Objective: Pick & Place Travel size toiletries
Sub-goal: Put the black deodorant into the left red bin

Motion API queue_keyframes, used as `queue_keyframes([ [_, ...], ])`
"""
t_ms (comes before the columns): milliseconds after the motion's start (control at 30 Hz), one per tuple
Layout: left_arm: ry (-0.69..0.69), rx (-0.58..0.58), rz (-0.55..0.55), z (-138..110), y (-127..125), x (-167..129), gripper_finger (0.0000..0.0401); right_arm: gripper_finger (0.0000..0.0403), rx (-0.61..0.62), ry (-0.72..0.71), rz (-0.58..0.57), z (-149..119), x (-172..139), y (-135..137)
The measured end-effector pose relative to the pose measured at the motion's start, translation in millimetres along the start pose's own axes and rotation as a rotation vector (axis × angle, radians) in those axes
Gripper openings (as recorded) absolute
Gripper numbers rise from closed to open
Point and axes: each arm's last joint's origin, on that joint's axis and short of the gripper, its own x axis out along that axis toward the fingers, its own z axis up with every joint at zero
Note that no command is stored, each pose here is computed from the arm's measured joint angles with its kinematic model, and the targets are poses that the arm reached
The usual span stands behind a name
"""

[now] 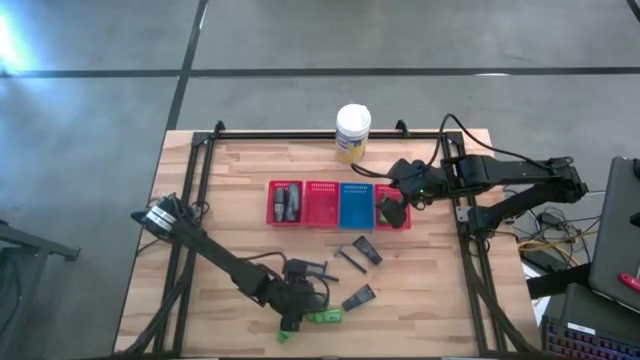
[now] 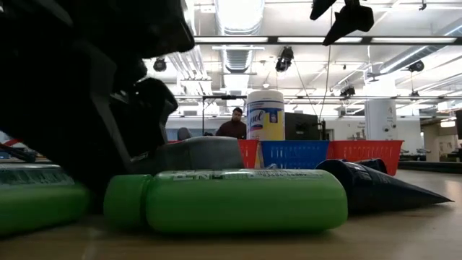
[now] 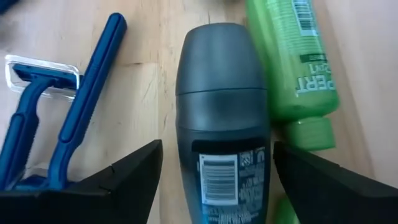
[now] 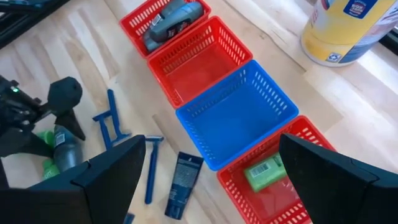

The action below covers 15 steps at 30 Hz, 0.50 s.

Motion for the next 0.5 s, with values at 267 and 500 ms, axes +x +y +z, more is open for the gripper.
queue_keyframes([
  [267,-0.013,-0.004,0.005,-1.5,-0.7,9.4,0.0242,0.0366,0.006,-0.009,-0.011,0.3,0.0,-0.3],
  [500,-0.030,-0.094,0.012,1.8,0.7,3.3,0.0207,0.0366,0.005,-0.008,-0.013,-0.1,0.5,-0.5],
])
